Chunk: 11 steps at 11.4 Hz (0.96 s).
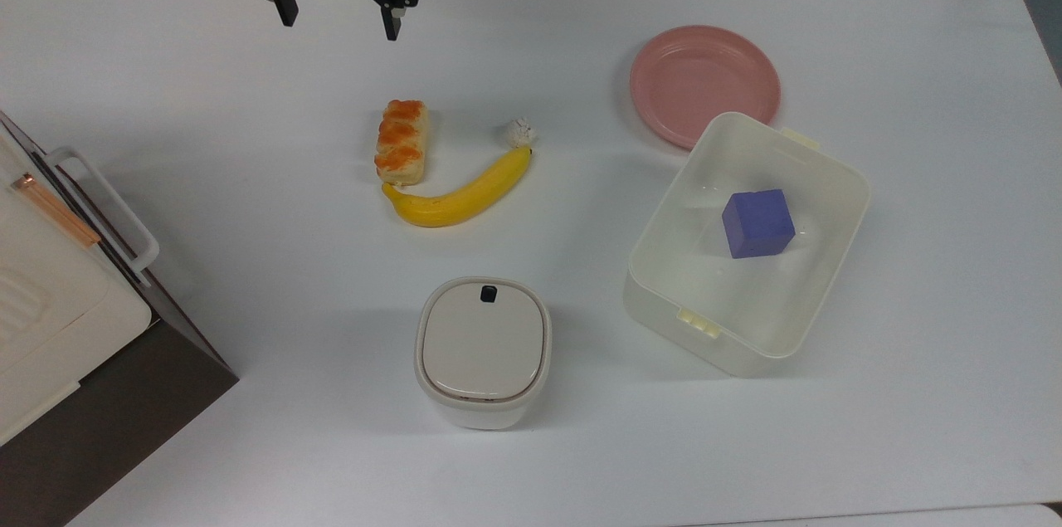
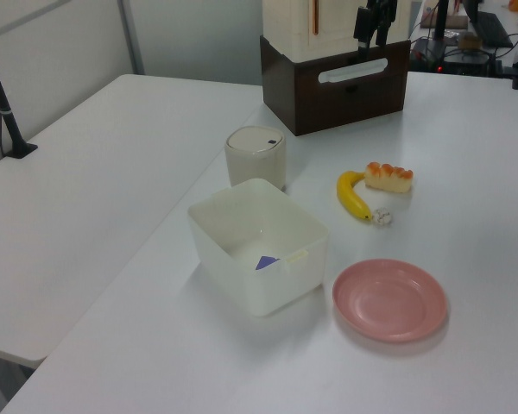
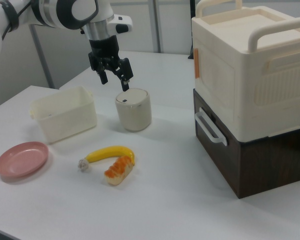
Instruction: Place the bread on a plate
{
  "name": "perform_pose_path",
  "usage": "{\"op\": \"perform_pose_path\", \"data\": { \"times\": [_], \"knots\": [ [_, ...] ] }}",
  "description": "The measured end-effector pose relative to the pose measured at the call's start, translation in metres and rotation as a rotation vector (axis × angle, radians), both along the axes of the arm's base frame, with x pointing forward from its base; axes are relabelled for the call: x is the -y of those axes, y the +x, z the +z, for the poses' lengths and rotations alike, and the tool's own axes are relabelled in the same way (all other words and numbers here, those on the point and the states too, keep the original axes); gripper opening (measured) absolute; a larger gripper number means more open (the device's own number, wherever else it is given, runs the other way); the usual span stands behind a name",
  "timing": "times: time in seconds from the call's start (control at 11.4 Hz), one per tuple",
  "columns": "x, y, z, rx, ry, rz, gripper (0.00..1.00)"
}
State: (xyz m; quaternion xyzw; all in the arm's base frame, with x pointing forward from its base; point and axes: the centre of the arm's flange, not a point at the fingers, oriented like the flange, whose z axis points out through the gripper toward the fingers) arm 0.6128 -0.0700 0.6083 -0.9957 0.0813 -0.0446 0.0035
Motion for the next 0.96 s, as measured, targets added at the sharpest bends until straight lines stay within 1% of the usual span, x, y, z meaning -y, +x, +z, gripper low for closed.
{"op": "perform_pose_path", "data": {
  "times": [0.35,0.7,0.96],
  "knots": [
    [0.000,-0.001,0.003,0.005,-0.001,0.001,1.00],
    [-0.001,-0.009,0.020,0.032,-0.003,0.003,1.00],
    [-0.002,-0.010,0.019,0.030,-0.002,0.004,1.00]
  ]
}}
